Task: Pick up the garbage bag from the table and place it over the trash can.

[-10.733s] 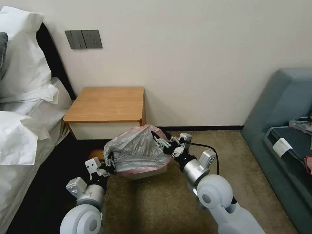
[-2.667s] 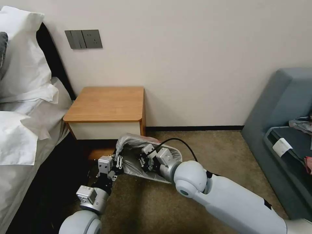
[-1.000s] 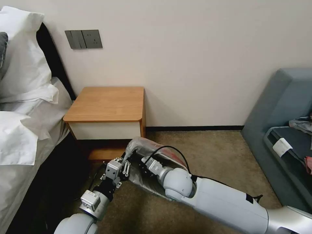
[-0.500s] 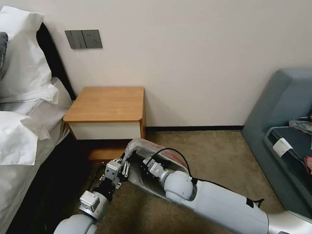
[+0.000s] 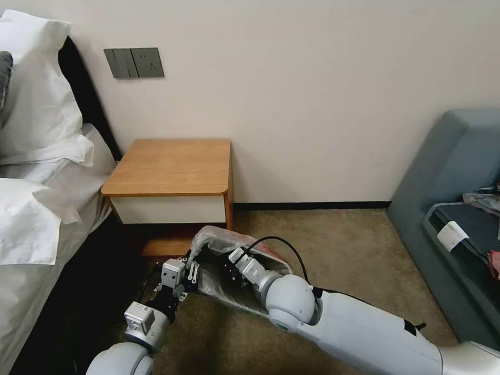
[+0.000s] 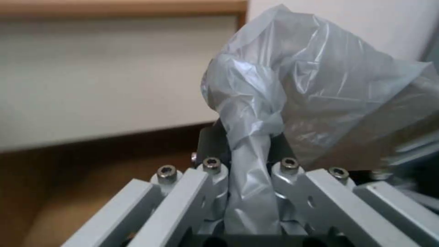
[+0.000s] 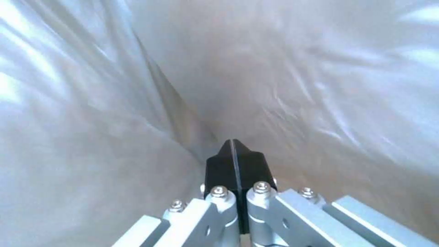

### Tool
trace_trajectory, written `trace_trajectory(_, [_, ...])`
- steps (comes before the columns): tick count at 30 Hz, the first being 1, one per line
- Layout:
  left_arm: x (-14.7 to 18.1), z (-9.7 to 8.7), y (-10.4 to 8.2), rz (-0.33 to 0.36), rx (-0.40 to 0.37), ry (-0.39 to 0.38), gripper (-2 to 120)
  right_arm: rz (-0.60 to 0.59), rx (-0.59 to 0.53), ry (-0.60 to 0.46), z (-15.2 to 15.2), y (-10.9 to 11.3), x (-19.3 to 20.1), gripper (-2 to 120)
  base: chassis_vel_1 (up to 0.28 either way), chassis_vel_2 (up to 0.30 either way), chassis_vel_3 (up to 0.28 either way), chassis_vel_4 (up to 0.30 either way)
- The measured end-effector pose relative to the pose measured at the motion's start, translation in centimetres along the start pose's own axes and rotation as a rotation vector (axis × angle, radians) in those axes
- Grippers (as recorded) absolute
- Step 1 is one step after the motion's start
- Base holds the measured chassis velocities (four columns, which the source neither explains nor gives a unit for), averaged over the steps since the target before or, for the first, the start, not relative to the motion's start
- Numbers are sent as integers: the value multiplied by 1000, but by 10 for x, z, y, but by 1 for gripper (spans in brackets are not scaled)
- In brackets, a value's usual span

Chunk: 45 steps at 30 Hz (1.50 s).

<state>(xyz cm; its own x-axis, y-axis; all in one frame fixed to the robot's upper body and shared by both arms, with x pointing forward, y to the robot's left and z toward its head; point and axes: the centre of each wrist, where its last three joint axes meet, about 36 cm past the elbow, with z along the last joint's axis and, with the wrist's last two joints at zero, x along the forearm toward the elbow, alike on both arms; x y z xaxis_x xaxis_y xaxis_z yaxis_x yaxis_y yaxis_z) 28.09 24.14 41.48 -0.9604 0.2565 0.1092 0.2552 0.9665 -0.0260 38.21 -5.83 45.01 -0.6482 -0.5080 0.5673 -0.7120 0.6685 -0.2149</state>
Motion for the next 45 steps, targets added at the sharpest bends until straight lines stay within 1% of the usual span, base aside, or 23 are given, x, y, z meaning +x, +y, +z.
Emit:
trace_trajectory(2, [-6,5,-1,-49,74,36,5,-33,-76,-15,-9,-6,11,0,0,0,0,0])
trace_trajectory(3, [-6,5,-1,-49,74,36,5,-33,-76,-15,-9,-6,11,0,0,0,0,0])
trace_trajectory(4, [-9,6,-2,-78,118,56,5,-47,-115,-29,-13,-10,18,-2,0,0,0,0])
trace_trajectory(5, [-10,6,-4,-103,150,72,5,-47,-131,-41,-14,-11,22,0,0,0,0,0])
trace_trajectory(6, [-10,6,-4,-103,150,72,5,-47,-131,-41,-14,-11,22,0,0,0,0,0])
trace_trajectory(7, [-13,5,-7,-135,188,98,5,-40,-149,-59,-14,-12,27,3,0,0,0,0])
trace_trajectory(9, [-16,2,-13,-195,251,142,5,-21,-184,-98,-14,-12,39,15,0,0,0,0])
trace_trajectory(10, [-16,2,-13,-195,251,142,5,-21,-184,-98,-14,-12,39,15,0,0,0,0])
trace_trajectory(13, [-16,-4,-22,-254,312,194,5,25,-218,-161,-10,-15,58,28,0,0,0,0])
trace_trajectory(14, [-16,-4,-22,-254,312,194,5,25,-218,-161,-10,-15,58,28,0,0,0,0])
trace_trajectory(15, [-15,-6,-26,-261,330,212,5,55,-209,-194,-6,-17,62,35,0,0,0,0])
trace_trajectory(16, [-14,-7,-29,-261,341,224,5,87,-188,-232,-1,-19,65,38,0,0,0,0])
trace_trajectory(17, [-12,-6,-32,-257,346,234,5,117,-164,-268,4,-22,67,45,0,0,0,0])
trace_trajectory(18, [-12,-6,-32,-257,346,234,5,117,-164,-268,4,-22,67,45,0,0,0,0])
trace_trajectory(20, [-6,-6,-36,-250,353,246,5,175,-125,-321,5,-29,71,53,0,0,0,0])
trace_trajectory(21, [-6,-6,-36,-250,353,246,5,175,-125,-321,5,-29,71,53,0,0,0,0])
trace_trajectory(25, [1,-7,-48,-232,365,266,5,324,-108,-406,11,-45,85,73,0,0,0,0])
trace_trajectory(27, [1,-6,-51,-228,366,272,5,353,-99,-415,14,-49,87,76,0,0,0,0])
trace_trajectory(29, [1,-4,-59,-220,368,287,5,441,-74,-425,31,-60,99,88,0,0,0,0])
trace_trajectory(30, [1,-4,-59,-220,368,287,5,441,-74,-425,31,-60,99,88,0,0,0,0])
trace_trajectory(32, [1,-2,-63,-225,373,303,5,477,-84,-412,44,-62,112,96,0,0,0,0])
trace_trajectory(37, [0,7,-72,-243,381,335,5,522,-95,-402,57,-66,129,100,0,0,0,0])
trace_trajectory(45, [-3,24,-77,-255,363,366,5,566,-100,-392,64,-70,142,100,0,0,0,0])
